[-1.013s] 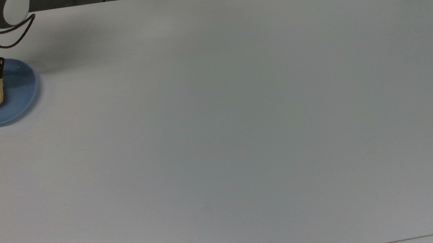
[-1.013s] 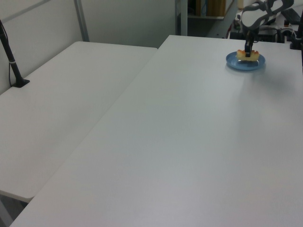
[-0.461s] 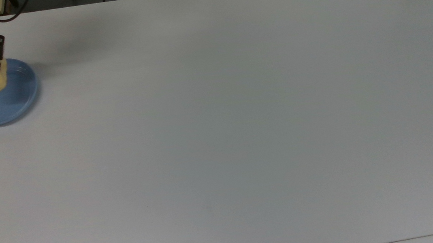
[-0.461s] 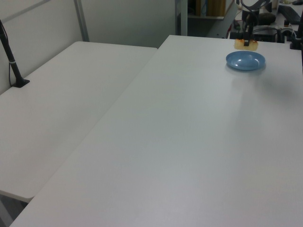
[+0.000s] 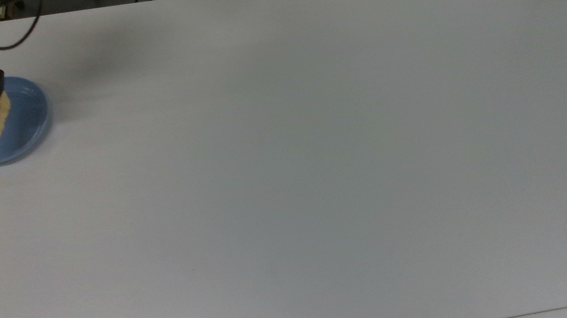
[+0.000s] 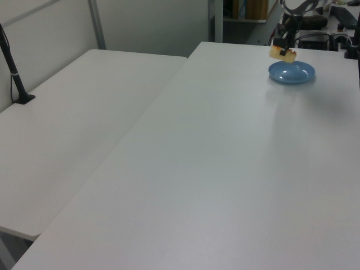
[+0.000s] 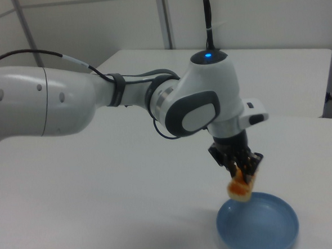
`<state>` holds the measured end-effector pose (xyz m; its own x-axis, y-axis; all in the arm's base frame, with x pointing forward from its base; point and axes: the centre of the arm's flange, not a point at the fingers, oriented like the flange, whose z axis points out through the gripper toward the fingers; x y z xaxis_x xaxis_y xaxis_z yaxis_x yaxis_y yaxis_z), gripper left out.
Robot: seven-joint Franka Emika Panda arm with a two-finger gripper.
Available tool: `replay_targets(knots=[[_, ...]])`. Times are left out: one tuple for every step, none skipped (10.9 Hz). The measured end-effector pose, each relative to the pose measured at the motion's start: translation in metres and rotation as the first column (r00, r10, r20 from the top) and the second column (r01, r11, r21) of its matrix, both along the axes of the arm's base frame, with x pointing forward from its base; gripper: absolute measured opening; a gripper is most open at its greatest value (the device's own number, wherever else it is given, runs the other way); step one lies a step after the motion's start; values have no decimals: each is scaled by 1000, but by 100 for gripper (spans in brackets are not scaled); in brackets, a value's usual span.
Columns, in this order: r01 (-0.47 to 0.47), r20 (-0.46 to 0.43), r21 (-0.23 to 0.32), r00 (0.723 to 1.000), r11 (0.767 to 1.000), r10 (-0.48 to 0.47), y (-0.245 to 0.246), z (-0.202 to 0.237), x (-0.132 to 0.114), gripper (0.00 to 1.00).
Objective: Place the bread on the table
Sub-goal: 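Carry the bread roll away from the plate and lower it onto the table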
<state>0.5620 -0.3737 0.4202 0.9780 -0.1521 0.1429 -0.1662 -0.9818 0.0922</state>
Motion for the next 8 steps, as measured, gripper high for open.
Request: replay_targets(knots=[[21, 5, 11, 1000, 1000, -21, 20, -2, 14, 35], [21, 7, 21, 1000, 1000, -21, 45, -5, 29, 35], [-5, 6, 27, 1000, 1000, 5, 70, -8, 42, 35], [-42, 1, 33, 999, 999, 42, 97, -12, 56, 35], [-83, -8, 38, 997, 996, 83, 124, -20, 68, 35], [-121, -17, 42, 992, 992, 122, 149, -27, 78, 36], [-158, -25, 46, 987, 986, 159, 171, -32, 86, 36], [-192, -36, 46, 980, 980, 194, 190, -38, 91, 36]])
